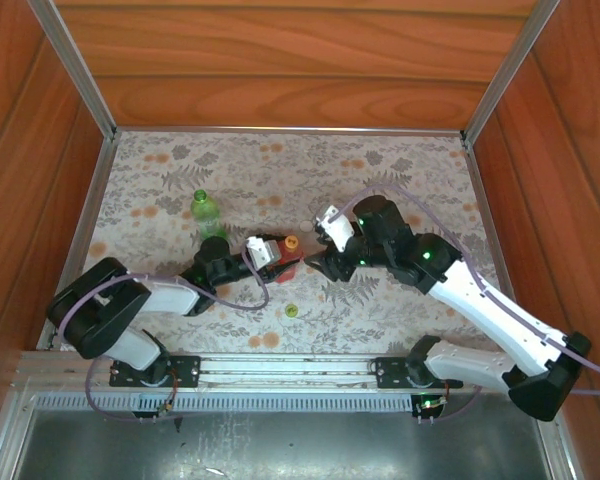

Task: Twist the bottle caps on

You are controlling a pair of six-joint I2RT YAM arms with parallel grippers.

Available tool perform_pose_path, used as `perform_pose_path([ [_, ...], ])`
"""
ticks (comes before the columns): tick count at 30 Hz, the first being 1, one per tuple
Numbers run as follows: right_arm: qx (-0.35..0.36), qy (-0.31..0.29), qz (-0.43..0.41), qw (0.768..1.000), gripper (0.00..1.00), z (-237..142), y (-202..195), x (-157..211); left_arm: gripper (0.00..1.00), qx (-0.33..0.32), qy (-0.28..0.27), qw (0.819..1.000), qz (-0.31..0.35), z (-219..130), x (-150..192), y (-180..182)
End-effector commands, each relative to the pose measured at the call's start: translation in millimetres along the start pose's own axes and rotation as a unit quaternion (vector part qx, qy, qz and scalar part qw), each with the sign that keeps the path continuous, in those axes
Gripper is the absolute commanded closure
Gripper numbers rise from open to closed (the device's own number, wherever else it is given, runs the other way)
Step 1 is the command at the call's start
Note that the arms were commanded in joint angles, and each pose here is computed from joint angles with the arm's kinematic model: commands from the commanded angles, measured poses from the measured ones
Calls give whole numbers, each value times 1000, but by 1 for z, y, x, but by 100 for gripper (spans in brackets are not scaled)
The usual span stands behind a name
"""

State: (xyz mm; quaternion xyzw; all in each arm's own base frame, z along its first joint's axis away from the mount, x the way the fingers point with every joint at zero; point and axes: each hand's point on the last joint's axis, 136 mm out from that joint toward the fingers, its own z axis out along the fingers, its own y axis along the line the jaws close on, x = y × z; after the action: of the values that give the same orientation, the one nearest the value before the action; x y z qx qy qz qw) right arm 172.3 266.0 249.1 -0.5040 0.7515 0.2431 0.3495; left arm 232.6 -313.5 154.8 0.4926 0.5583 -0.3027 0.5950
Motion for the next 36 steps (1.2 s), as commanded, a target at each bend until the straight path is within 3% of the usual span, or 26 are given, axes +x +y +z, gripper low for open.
perform_pose_path([
  [1,-22,56,-240,969,41,-6,17,22,41,6,62,996,55,-7,26,-8],
  [3,-22,82,-313,946,39,-2,17,26,41,9,66,996,67,-10,26,-10],
  [8,-19,98,-371,923,46,11,12,10,41,25,71,994,80,-12,31,-17],
  [17,-39,81,-401,911,56,30,14,-12,41,36,67,994,79,-13,31,-22],
  [36,-62,131,-413,899,60,52,7,-7,41,39,63,995,71,-12,27,-22],
])
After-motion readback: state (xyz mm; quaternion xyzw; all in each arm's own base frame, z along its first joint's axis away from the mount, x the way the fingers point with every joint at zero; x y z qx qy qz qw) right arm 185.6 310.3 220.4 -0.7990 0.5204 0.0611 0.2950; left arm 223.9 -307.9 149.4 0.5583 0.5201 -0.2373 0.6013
